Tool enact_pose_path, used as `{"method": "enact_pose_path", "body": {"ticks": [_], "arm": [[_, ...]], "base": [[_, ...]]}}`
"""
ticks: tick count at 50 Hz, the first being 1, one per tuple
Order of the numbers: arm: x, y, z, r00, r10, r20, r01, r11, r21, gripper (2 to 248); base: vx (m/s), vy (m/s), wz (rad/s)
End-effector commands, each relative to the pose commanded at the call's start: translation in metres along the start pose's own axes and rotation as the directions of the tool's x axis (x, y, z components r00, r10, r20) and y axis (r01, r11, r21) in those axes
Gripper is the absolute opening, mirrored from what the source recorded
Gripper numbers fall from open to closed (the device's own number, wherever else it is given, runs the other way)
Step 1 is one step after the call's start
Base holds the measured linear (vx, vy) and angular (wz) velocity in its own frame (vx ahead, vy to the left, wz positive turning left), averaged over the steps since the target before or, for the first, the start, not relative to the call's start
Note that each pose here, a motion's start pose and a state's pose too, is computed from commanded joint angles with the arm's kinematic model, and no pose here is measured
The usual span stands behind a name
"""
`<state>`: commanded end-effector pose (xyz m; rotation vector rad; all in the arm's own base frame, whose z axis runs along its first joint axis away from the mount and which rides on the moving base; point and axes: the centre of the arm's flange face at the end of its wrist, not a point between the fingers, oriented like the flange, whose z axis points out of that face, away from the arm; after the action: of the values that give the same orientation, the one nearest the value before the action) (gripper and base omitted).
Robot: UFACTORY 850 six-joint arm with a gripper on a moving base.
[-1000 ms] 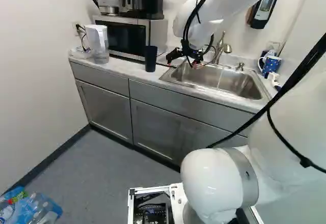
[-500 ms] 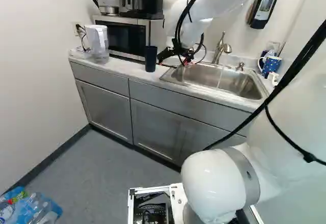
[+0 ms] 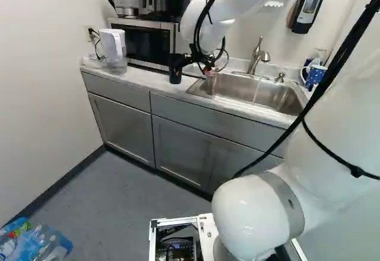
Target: Rinse the cup and place it in the tray
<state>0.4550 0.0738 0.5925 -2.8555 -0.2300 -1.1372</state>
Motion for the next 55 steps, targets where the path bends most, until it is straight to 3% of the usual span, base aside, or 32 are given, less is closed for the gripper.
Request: {"method": "enact_pose_path", "body": {"ticks": [21,55], "arm": [[0.021,-0.029,0.019,0.999,-0.043,0.002,0.043,0.998,0.040,247],[0.021,-0.030,0.029,0.999,-0.044,-0.020,0.044,0.998,0.042,247]], "base": [[0.000,0.000,0.000],[0.000,0.000,0.000]]}}
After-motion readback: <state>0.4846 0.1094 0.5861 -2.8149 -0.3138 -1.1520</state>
